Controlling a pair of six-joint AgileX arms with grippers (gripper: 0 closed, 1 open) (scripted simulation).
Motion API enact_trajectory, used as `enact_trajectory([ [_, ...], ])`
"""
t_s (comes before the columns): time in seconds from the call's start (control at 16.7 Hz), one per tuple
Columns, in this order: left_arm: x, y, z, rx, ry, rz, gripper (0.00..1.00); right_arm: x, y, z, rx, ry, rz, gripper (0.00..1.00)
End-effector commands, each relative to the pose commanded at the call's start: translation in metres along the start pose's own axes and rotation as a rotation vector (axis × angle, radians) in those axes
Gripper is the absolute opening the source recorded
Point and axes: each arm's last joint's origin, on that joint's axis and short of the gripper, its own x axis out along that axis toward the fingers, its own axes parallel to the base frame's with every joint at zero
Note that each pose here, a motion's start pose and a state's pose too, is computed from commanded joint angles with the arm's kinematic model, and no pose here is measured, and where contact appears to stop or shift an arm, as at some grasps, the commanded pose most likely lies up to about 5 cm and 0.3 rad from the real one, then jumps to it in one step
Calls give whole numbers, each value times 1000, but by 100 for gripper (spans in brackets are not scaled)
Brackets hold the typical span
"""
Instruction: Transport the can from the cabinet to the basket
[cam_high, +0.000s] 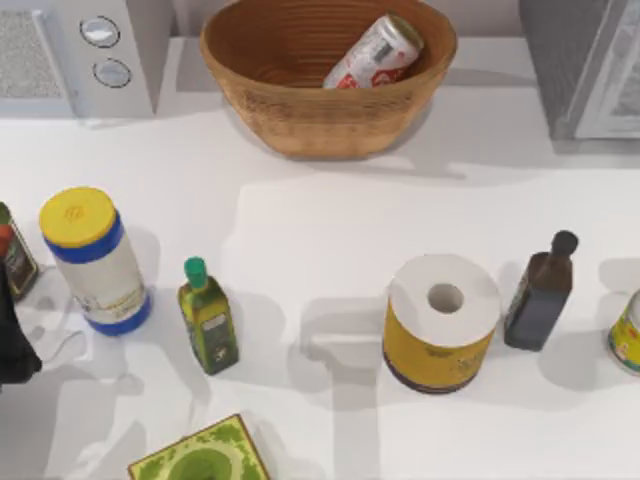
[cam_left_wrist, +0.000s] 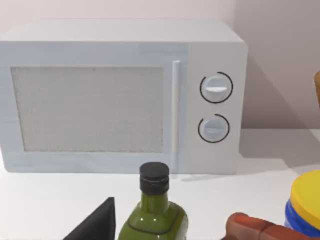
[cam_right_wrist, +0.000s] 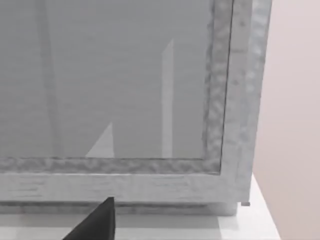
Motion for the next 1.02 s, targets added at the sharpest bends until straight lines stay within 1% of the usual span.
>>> enact_trajectory([
  [0.24,0,0,0,0,0,0,100,12,-17,24,9,-3,4,100],
  [0.42,0,0,0,0,0,0,100,24,-37,60,21,-2,1,100],
  [0.54,0,0,0,0,0,0,100,30,-48,91,29,-1,-3,100],
  [0.72,0,0,0,0,0,0,100,36,-59,148,36,1,-8,100],
  [0.84,0,0,0,0,0,0,100,35,-59,188,37,2,-9,100],
  [1.02,0,0,0,0,0,0,100,29,-49,247,31,2,-9,100],
])
